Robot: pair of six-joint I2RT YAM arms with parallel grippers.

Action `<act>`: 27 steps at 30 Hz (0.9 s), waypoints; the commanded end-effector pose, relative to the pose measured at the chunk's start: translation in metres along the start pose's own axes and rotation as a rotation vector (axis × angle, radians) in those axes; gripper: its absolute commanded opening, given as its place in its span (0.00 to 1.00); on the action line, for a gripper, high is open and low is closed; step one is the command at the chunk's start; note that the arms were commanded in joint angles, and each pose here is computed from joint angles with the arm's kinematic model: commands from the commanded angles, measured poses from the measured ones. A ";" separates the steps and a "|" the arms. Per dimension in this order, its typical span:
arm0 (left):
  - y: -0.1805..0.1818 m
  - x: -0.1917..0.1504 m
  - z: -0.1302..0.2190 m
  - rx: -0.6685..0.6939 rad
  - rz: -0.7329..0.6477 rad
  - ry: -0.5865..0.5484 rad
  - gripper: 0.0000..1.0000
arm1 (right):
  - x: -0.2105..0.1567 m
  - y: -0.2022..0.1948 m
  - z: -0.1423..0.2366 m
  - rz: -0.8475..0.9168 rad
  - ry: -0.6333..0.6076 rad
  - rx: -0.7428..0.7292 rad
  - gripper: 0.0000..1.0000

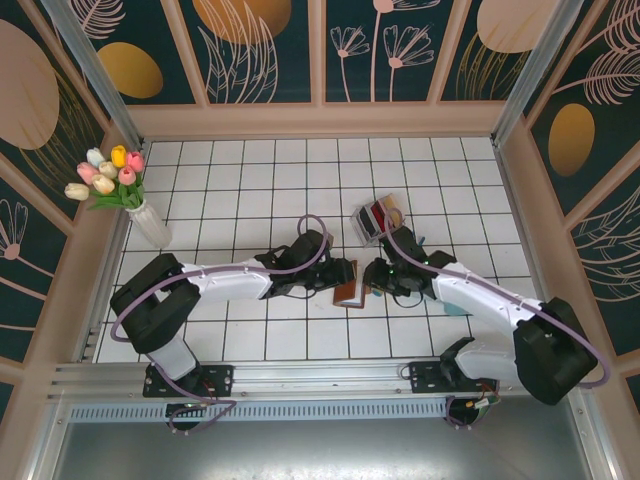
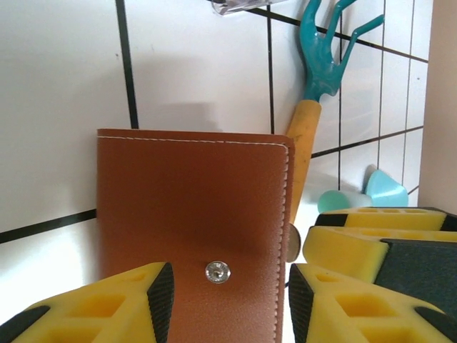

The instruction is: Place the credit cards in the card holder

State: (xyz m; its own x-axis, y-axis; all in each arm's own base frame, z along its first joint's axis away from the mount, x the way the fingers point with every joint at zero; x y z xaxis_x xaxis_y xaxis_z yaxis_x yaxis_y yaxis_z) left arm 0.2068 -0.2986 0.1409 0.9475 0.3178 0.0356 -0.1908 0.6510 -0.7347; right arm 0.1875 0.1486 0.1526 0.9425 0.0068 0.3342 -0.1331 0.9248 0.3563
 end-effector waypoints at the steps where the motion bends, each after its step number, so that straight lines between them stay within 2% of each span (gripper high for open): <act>1: 0.000 -0.001 0.008 0.027 -0.032 -0.033 0.48 | 0.008 0.011 0.002 0.036 0.001 0.022 0.39; 4: 0.001 0.000 0.010 0.032 -0.031 -0.040 0.48 | 0.009 0.012 -0.002 0.039 0.019 0.005 0.38; 10: 0.005 -0.001 0.010 0.046 -0.034 -0.041 0.47 | 0.004 0.009 -0.007 0.043 0.056 -0.051 0.29; 12: 0.005 -0.001 0.010 0.046 -0.035 -0.044 0.47 | 0.003 0.009 -0.006 0.046 0.051 -0.054 0.23; 17: 0.006 -0.001 0.010 0.051 -0.035 -0.044 0.47 | 0.003 0.009 -0.004 0.047 0.045 -0.062 0.15; 18: 0.006 -0.001 0.010 0.051 -0.034 -0.044 0.47 | 0.003 0.008 -0.004 0.047 0.047 -0.063 0.10; 27: 0.010 0.000 0.009 0.083 -0.041 -0.052 0.43 | 0.004 0.008 0.003 0.040 0.012 -0.059 0.06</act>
State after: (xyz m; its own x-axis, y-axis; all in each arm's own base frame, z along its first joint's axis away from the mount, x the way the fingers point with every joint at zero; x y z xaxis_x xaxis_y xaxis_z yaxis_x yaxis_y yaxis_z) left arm 0.2053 -0.2912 0.1396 0.9415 0.3295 0.0712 -0.1895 0.6922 -0.6964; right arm 0.1905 0.1569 0.1479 0.9494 0.0582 0.3086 -0.1553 0.9412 0.3001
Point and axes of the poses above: each hand's point on the last joint's axis, 136 mm out from that joint toward the fingers, its own z axis back along the fingers, its own y axis along the line the jaws close on, x = y × z, the point moved 10 cm from there along z, back along the fingers, and after that the axes turned 14 degrees about z, right-handed, at the moved point
